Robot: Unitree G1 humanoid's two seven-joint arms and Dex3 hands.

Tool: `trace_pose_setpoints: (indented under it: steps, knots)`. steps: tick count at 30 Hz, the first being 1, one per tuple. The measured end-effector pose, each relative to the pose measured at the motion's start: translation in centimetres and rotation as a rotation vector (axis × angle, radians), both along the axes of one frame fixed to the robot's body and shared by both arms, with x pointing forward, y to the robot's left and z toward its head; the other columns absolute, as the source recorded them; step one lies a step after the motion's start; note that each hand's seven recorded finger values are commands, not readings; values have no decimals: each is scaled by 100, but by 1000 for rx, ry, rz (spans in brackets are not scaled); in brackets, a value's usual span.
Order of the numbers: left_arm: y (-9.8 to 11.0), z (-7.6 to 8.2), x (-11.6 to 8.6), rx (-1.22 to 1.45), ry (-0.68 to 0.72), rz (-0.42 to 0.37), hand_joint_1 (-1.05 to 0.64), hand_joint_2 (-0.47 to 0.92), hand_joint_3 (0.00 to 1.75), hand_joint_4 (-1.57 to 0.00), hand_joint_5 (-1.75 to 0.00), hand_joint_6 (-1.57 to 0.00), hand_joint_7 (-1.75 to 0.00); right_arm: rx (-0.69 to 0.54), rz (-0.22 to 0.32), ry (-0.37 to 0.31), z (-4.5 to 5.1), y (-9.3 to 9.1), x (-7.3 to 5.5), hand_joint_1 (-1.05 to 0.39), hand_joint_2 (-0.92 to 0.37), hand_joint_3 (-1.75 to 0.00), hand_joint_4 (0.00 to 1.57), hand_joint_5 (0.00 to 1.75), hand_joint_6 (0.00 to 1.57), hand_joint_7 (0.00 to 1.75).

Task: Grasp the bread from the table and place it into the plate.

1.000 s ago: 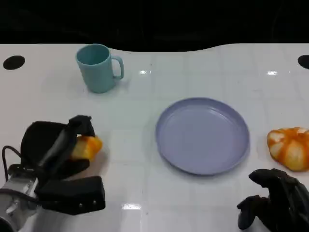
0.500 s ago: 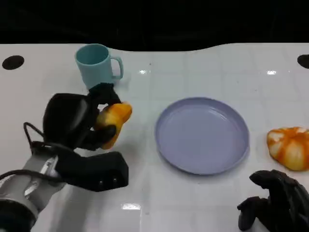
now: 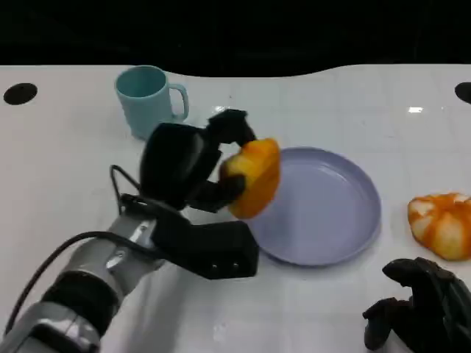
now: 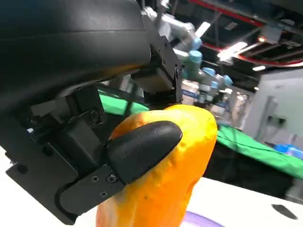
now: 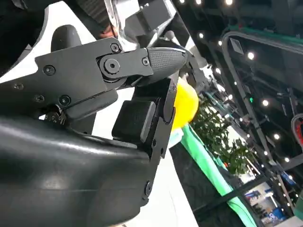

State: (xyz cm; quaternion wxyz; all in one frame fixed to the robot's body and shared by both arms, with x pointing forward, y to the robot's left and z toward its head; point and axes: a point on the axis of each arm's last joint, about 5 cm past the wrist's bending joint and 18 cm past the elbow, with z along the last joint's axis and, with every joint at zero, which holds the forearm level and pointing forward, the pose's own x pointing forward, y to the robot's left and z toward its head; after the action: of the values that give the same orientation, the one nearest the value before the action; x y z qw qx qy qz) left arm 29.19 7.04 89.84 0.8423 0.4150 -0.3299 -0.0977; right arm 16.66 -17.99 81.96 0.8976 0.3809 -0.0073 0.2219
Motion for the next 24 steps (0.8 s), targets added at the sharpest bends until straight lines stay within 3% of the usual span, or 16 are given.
trace_pose_setpoints:
  steps: [5, 14, 15, 16, 19, 20, 22, 23, 24]
  knots:
    - [-216, 41, 11, -1, 5, -54, -86, 76, 147, -154, -175, -118, -175, -6, -9, 7, 6, 4, -6, -58, -92, -29, 157, 60, 157, 23]
    - [-478, 82, 35, 93, 18, -74, -84, 73, 145, -150, -175, -115, -175, -11, -13, -5, 8, 5, -2, -58, -92, -31, 157, 57, 157, 20]
    - [-491, 86, 41, 115, 30, -74, -83, 73, 143, -142, -175, -103, -175, -11, -13, -4, 7, 5, -3, -58, -92, -30, 157, 57, 157, 20]
    - [-503, 90, 48, 140, 44, -76, -83, 72, 139, -122, -175, -85, -174, -11, -13, -4, 7, 6, -3, -57, -92, -32, 157, 57, 157, 20]
    - [-533, 123, 69, 208, 70, -90, -83, 65, 133, -95, -175, -63, -169, -11, -13, -6, 7, 7, -2, -57, -92, -33, 157, 56, 157, 18]
    - [-542, 136, 77, 229, 77, -95, -85, 62, 125, -79, -175, -39, -160, -11, -12, -7, 5, 7, -3, -58, -92, -33, 157, 57, 157, 19]
    - [-556, 161, 90, 267, 91, -104, -86, 61, 121, -71, -175, -27, -156, -11, -11, -7, 3, 7, -4, -58, -92, -32, 157, 57, 157, 20]
    - [-560, 168, 95, 284, 99, -107, -91, 73, 102, -29, -173, -11, -138, -11, -11, -6, 3, 7, -4, -57, -92, -31, 157, 57, 157, 20]
    - [-565, 174, 100, 313, 104, -109, -95, 82, 85, -15, -162, -6, -118, -11, -12, -6, 3, 7, -4, -57, -92, -31, 157, 57, 157, 20]
